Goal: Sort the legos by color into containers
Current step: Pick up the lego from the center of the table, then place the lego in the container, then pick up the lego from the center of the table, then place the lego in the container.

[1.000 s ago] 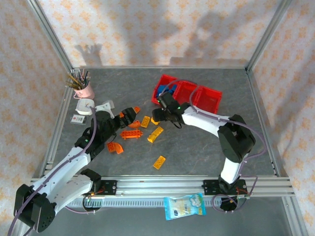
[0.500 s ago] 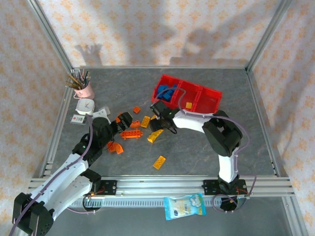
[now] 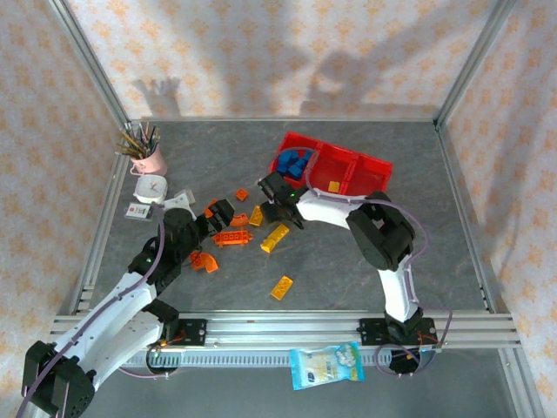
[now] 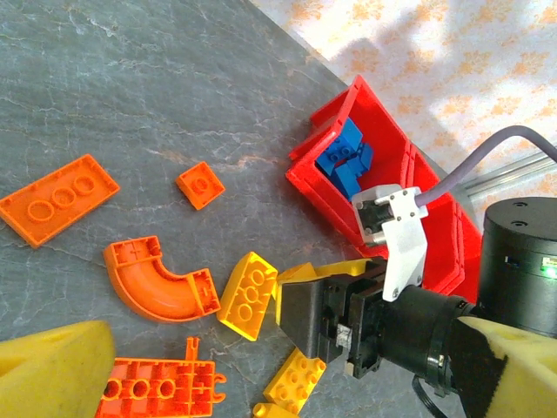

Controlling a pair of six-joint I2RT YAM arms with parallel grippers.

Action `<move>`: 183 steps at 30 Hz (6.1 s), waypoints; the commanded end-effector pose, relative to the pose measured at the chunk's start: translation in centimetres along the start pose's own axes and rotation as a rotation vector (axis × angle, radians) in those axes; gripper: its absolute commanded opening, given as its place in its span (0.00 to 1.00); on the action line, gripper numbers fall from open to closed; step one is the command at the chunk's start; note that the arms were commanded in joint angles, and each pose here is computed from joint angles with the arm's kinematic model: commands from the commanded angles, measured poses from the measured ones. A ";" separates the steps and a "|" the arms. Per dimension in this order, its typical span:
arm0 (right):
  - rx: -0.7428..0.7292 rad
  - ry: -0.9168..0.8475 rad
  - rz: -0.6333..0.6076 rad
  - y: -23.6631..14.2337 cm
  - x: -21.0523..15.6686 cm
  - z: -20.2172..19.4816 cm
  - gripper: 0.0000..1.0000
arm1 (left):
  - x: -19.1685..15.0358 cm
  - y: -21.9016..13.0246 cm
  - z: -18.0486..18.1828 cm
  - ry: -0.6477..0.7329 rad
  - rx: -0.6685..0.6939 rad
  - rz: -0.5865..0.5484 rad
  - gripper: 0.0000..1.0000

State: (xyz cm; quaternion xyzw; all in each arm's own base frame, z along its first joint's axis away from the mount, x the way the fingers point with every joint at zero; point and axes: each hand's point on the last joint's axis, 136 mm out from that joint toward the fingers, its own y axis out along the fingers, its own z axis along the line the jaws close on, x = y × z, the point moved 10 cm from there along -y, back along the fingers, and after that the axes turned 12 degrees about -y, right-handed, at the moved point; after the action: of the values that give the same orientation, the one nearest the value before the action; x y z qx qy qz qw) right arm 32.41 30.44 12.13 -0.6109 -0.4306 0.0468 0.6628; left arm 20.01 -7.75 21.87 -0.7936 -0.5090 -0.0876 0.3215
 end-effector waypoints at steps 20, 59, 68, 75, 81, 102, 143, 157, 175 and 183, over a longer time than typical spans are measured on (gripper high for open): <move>-0.036 0.335 -0.145 -9.1 -1.7 -8.7 0.31 | 0.0 1.2 -0.7 -0.010 -0.015 0.033 0.99; -0.237 0.529 -0.212 -8.4 2.6 -17.1 0.56 | -1.7 7.4 -8.9 0.130 -0.135 0.131 0.99; -0.178 0.485 -0.172 -10.6 -0.5 -10.8 0.61 | -1.5 5.0 -6.9 0.135 -0.086 0.086 0.99; -0.131 0.487 -0.158 -10.2 -2.2 -4.8 0.65 | -1.5 3.0 -4.6 0.132 -0.032 0.049 0.99; 0.002 0.567 -0.160 -9.0 -3.4 0.1 0.72 | -1.5 1.5 -2.8 0.110 0.010 0.012 0.99; -0.230 0.678 -0.046 -3.3 -4.6 3.5 0.81 | -1.6 1.1 -1.2 0.077 0.022 -0.004 0.99; -0.201 0.513 0.141 -4.8 -9.2 3.7 0.34 | -1.8 1.8 -1.3 0.061 0.009 0.027 0.99; -0.304 0.515 -0.047 -9.3 -4.3 -3.1 0.29 | -1.3 3.6 -4.4 0.131 -0.037 0.097 0.99; -0.465 0.627 -0.128 -4.8 2.8 -18.2 0.30 | -0.2 8.0 -8.0 0.153 -0.091 0.107 0.99; -0.481 0.636 -0.131 -4.5 3.2 -19.4 0.51 | 0.3 8.5 -8.1 0.140 -0.098 0.101 0.99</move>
State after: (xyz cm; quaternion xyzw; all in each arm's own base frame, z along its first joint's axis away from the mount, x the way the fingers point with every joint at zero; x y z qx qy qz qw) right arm 44.13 16.38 17.72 -0.7109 -0.2273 -0.2695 0.6086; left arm 28.21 -14.60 23.28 -0.8239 -0.4314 -0.1332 0.3425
